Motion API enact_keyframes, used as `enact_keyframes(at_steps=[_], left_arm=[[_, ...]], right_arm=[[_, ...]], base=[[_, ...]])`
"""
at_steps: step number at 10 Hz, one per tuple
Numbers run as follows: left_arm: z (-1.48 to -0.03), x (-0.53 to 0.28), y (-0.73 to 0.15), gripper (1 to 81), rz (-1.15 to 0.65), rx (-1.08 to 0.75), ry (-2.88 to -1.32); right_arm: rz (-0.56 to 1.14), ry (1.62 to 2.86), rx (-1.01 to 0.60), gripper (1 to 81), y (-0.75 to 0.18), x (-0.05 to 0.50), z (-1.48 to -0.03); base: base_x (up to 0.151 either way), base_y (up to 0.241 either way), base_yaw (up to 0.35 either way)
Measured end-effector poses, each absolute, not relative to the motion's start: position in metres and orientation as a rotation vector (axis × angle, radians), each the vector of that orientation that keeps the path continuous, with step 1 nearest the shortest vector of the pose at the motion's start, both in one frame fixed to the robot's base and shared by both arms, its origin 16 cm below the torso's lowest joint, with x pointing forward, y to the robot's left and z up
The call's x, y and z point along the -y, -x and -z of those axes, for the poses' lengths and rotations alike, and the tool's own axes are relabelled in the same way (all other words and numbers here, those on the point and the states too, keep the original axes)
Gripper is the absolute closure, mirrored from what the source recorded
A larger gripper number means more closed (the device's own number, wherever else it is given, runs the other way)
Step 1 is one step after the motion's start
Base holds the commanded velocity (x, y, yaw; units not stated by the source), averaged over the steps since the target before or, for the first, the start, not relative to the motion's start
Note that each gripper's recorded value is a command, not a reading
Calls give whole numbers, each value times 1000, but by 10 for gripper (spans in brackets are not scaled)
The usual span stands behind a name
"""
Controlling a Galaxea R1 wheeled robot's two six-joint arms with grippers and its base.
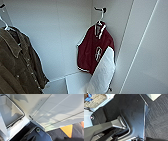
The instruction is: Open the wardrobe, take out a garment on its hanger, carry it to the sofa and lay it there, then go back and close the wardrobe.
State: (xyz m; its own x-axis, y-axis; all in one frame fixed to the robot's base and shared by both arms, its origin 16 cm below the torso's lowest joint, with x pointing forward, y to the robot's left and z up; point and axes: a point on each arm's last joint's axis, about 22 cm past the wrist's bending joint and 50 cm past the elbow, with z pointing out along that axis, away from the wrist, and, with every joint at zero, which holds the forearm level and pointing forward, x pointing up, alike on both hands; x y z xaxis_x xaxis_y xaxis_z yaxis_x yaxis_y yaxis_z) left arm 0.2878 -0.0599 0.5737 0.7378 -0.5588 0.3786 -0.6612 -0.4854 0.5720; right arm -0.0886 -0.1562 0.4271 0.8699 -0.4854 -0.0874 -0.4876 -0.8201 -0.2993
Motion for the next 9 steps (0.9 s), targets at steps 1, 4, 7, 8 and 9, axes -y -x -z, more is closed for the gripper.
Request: enact_keyframes(at_steps=[1,4,7,8,9], left_arm=[[-587,70,-291,10,-171,920,-2186],[-620,87,-308,10,-184,915,-2134],[-654,86,-316,10,-182,911,-2084],[-667,87,-321,10,-190,915,-2064],[-681,90,-332,10,-207,920,-2052]], right_arm=[[-9,2729,-729,10,87,157,-427],[-9,2730,-729,10,87,157,-427],[-7,2730,-729,10,86,158,-427],[-6,2730,-729,10,85,158,-427],[-5,2730,-729,10,85,158,-427]], base=[[0,0,0],[0,0,0],[0,0,0],[0,0,0],[0,0,0]])
